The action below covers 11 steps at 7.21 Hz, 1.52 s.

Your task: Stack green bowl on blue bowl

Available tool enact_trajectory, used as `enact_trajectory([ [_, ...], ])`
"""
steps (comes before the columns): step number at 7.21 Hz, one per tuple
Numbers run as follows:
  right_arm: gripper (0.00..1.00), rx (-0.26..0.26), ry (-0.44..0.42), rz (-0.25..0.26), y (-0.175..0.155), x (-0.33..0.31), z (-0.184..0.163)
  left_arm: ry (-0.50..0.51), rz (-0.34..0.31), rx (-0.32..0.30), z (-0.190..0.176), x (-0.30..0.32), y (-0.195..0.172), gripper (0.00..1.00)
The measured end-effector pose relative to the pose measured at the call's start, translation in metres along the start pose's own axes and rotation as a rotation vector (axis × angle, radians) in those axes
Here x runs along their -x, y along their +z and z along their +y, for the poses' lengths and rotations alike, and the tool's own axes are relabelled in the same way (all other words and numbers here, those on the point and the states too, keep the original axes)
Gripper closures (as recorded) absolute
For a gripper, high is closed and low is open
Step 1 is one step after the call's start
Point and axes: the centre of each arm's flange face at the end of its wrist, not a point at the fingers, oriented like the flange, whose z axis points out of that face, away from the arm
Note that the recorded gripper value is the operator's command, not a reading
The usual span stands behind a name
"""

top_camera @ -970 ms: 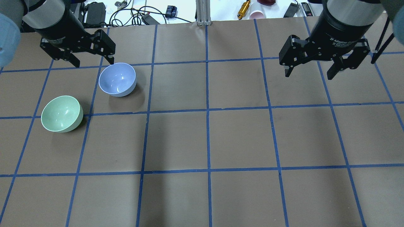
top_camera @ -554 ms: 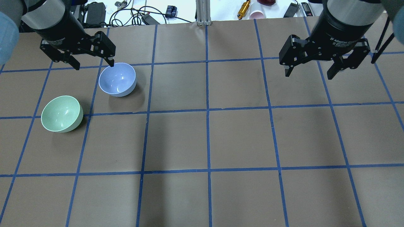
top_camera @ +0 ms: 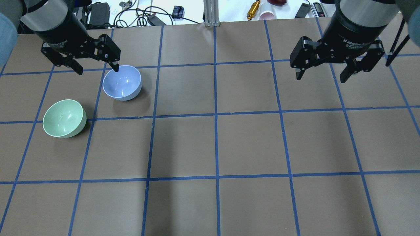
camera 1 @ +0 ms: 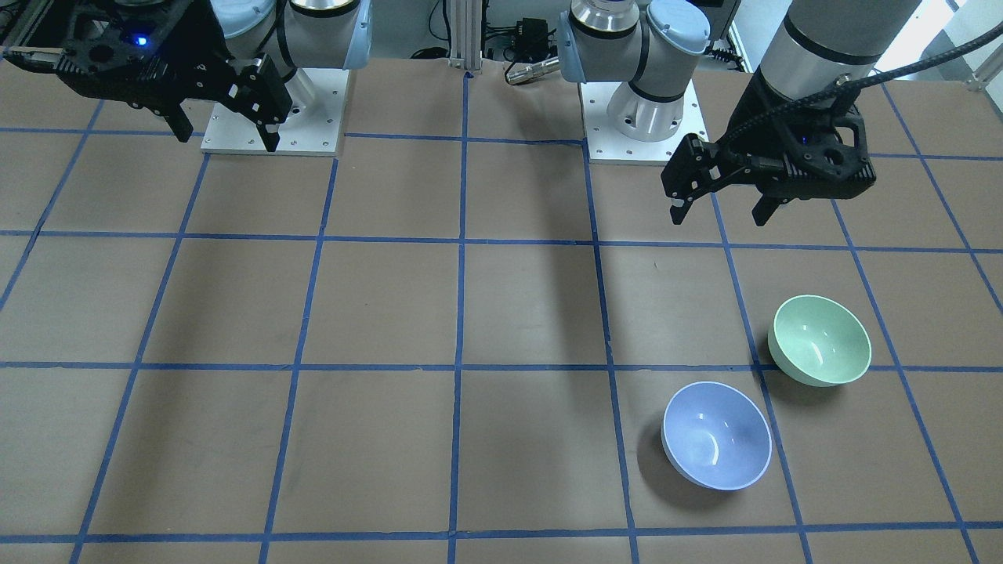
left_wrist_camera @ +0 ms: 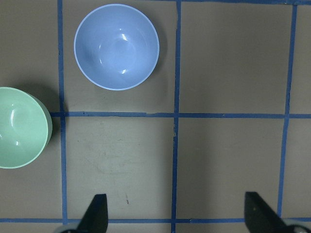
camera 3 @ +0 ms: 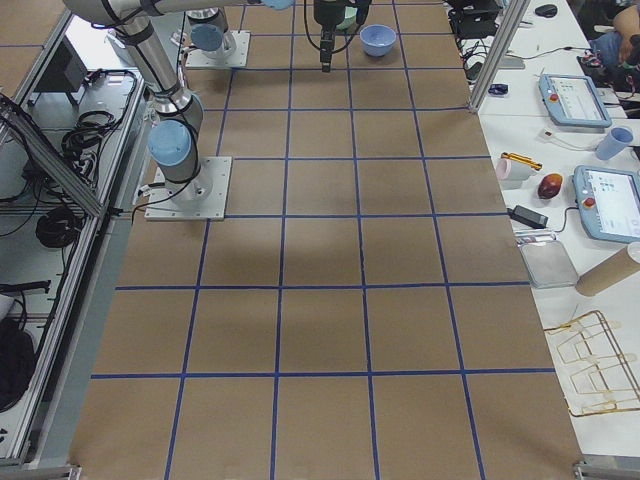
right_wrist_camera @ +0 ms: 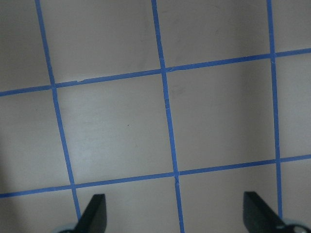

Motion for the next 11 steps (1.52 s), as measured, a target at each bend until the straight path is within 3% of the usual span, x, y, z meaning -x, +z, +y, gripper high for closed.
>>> enact_trajectory([
  [6,0.0,-0.001,0.0,0.0,0.0,0.0,0.0,0.024,-0.027,0.028,-0.004,0.033,0.009,0.0],
  [10,0.0,-0.001,0.0,0.0,0.0,0.0,0.0,-0.032,0.003,0.136,-0.016,0.17,0.067,0.0],
  [11,0.0,0.0,0.0,0.0,0.0,0.0,0.0,-0.01,0.011,0.139,-0.018,0.205,0.087,0.0],
])
